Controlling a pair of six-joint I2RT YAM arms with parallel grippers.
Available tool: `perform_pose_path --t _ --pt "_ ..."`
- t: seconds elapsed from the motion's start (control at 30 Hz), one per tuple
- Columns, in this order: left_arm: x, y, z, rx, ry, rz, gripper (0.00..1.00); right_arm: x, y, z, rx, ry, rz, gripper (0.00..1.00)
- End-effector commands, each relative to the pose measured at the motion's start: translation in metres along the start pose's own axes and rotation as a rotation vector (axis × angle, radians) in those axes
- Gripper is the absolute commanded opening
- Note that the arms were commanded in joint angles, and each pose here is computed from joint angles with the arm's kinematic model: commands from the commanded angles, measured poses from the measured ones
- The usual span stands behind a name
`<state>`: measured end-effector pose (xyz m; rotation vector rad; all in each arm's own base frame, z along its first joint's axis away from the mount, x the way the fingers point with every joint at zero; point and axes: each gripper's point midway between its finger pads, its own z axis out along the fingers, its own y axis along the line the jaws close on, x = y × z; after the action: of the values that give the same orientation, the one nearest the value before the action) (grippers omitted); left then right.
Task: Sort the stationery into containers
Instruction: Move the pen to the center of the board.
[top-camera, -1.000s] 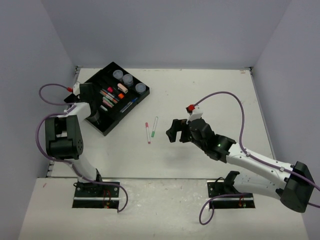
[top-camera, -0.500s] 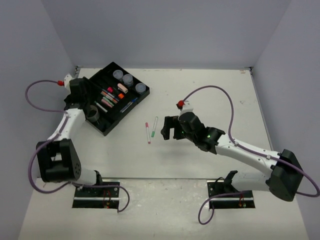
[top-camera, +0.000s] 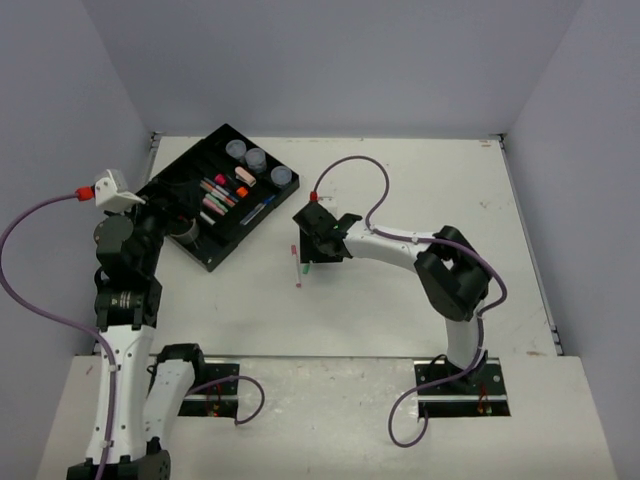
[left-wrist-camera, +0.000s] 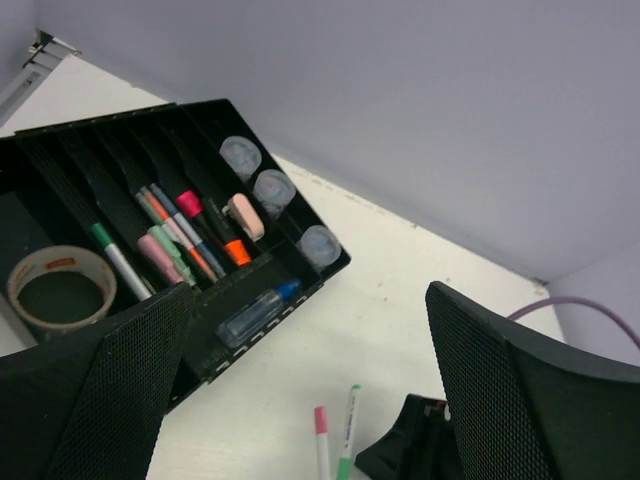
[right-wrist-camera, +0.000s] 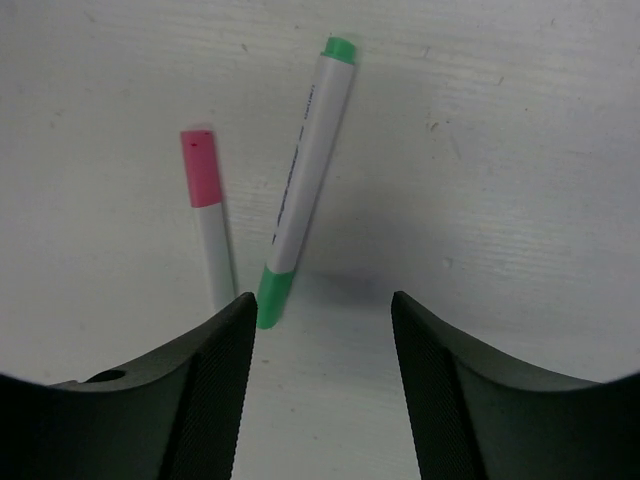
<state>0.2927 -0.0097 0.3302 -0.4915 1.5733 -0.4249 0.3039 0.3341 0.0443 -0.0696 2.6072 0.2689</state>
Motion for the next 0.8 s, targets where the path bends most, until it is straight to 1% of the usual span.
perform_pose_path --t 0.0,0.13,0.27,0.4,0.5,0.63,0.73,0.77 --pt "0.043 0.027 -0.01 -0.053 0.156 0.121 1.0 -0.014 0.018 0.001 -0.016 -0.017 0.065 0.54" --pt "0.064 0.043 -0.009 -0.09 0.225 0.152 1.0 -0.007 0.019 0.012 -0.002 0.002 0.063 0.53" --pt "0.077 0.046 -0.007 -0.071 0.25 0.156 1.0 -0.005 0.018 0.016 0.016 0.006 0.064 0.51" --pt "0.079 0.045 -0.008 -0.058 0.258 0.16 1.0 0.0 0.01 0.024 0.074 0.025 0.058 0.46" --pt "0.078 0.043 -0.008 -0.047 0.253 0.164 1.0 0.007 0.006 0.03 0.086 0.045 0.059 0.42" --pt "0.082 0.041 -0.008 -0.028 0.269 0.165 1.0 0.019 -0.001 0.032 0.094 0.071 0.055 0.34" --pt "0.084 0.037 -0.008 -0.007 0.28 0.165 1.0 0.021 -0.007 0.028 0.099 0.063 0.058 0.28" --pt "0.085 0.035 -0.009 0.006 0.286 0.167 1.0 0.022 -0.009 0.026 0.097 0.059 0.059 0.24"
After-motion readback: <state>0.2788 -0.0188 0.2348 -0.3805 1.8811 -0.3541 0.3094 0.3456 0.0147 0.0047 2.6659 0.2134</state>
